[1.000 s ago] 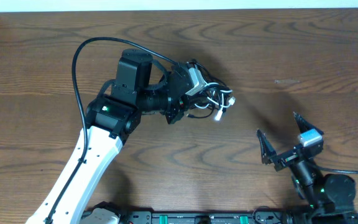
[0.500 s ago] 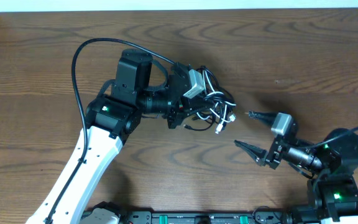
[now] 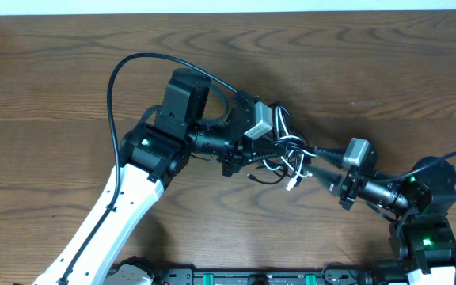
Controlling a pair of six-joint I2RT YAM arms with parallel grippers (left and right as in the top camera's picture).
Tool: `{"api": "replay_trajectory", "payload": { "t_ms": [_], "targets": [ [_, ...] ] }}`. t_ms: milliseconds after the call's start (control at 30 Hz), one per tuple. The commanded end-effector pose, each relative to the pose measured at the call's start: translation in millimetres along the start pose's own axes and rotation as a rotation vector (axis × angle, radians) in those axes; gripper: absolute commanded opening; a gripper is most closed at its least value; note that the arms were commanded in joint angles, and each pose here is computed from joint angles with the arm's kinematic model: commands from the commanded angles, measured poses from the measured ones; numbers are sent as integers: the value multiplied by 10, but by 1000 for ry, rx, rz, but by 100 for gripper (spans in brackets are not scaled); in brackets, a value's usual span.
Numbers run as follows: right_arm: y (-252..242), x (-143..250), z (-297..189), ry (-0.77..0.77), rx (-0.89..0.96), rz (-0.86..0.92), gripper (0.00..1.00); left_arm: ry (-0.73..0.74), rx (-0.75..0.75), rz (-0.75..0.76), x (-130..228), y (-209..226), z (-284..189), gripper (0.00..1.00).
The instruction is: Untangle cables
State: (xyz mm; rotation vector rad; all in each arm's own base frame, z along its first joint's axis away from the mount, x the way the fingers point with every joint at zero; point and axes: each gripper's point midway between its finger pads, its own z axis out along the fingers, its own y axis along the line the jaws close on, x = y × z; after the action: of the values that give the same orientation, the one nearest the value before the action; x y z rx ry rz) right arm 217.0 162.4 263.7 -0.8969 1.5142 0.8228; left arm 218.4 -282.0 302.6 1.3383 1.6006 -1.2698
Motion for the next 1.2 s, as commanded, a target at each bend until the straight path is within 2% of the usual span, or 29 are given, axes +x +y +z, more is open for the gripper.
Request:
{"api": "replay_trajectory", "payload": {
  "t_ms": [0, 200, 267, 333, 433, 533, 700, 833, 967, 1067, 1167],
  "targets": [
    [-57, -54, -12, -3, 33, -18, 1, -19, 32, -2, -65, -92, -22, 8],
    [-55, 8, -7, 13, 30, 5, 1, -23, 27, 9, -80, -80, -23, 7],
    [-51, 78, -2, 35, 25, 10, 1, -11, -27, 13, -69, 15, -24, 7],
    [-35, 163, -2, 63, 19, 14, 1, -2, -140, -36, -79, 219, -42, 8],
    [5, 241, -8, 88, 1, 10, 1, -24, -398, -148, -132, 660, -163, 7],
    [160, 196, -11, 59, -90, -34, 1, -58, -626, -244, -135, 1009, -358, 7],
    [405, 60, -48, -18, -238, -135, 1, -72, -857, -352, -25, 1289, -620, 8],
    [505, -62, -79, -72, -301, -200, 1, -32, -906, -384, 104, 1319, -678, 8],
    [588, -173, -115, -117, -353, -251, 1, 27, -1022, -424, 295, 1390, -834, 8],
    [577, -235, -116, -125, -348, -239, 1, 41, -1068, -449, 362, 1412, -901, 8],
    [456, -252, -77, -109, -278, -187, 1, 44, -1049, -452, 366, 1394, -872, 8]
  ]
}}
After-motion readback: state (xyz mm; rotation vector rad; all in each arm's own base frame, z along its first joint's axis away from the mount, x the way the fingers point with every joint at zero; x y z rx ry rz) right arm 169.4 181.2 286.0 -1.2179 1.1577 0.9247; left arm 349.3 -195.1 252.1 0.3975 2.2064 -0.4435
